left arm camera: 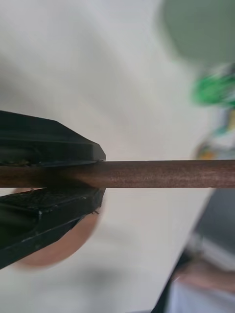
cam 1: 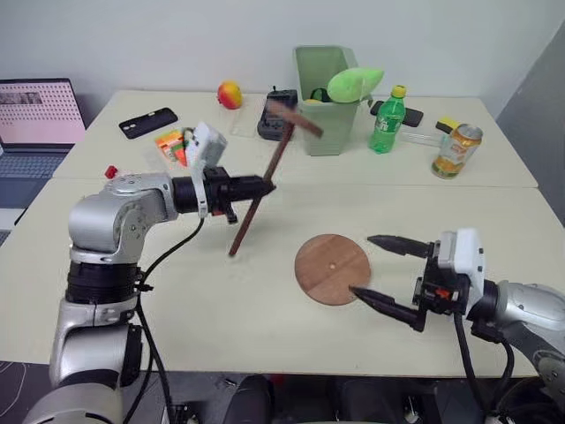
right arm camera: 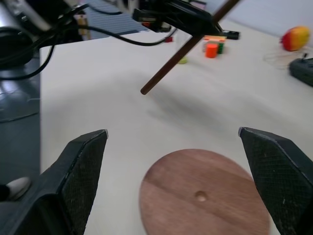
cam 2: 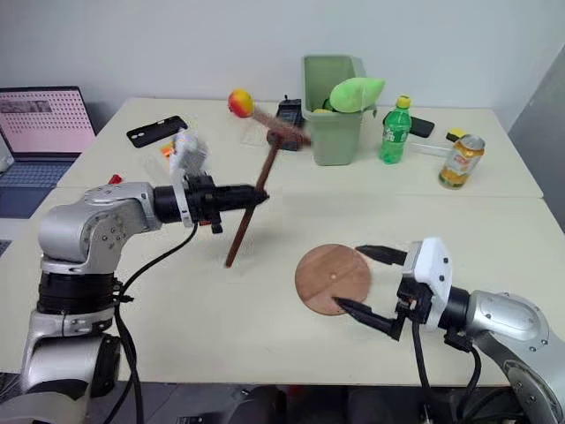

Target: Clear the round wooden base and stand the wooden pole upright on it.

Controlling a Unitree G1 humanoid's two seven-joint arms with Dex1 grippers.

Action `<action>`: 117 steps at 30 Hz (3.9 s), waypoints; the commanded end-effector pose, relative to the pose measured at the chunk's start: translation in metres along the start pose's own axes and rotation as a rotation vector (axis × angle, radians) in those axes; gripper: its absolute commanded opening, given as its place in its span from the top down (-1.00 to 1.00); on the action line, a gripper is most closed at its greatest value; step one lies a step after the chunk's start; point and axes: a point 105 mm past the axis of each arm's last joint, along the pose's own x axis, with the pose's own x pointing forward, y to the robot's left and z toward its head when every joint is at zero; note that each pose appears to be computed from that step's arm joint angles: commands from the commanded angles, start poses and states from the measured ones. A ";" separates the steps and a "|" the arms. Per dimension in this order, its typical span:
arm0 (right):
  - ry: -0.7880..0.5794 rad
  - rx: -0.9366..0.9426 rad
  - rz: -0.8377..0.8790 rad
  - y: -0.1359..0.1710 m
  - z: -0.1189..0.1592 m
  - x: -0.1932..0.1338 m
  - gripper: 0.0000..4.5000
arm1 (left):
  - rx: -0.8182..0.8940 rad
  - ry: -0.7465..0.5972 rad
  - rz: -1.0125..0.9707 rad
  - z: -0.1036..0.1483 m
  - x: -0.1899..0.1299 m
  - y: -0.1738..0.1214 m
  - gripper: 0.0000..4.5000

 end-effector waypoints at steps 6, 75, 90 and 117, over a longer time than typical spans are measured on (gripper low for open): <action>-0.087 0.038 -0.074 0.001 0.015 -0.013 -1.00 | 0.024 -0.307 -0.007 0.032 0.020 -0.021 0.88; 0.023 0.165 -0.245 0.037 -0.027 -0.040 -1.00 | 0.110 -0.509 -0.295 -0.065 0.099 -0.088 0.88; 0.015 0.165 -0.255 0.037 -0.026 -0.039 -1.00 | 0.105 -0.472 -0.302 -0.073 0.086 -0.083 0.88; 0.089 0.200 -0.259 0.041 -0.039 -0.046 -1.00 | 0.073 -0.462 -0.340 -0.080 0.088 -0.094 0.88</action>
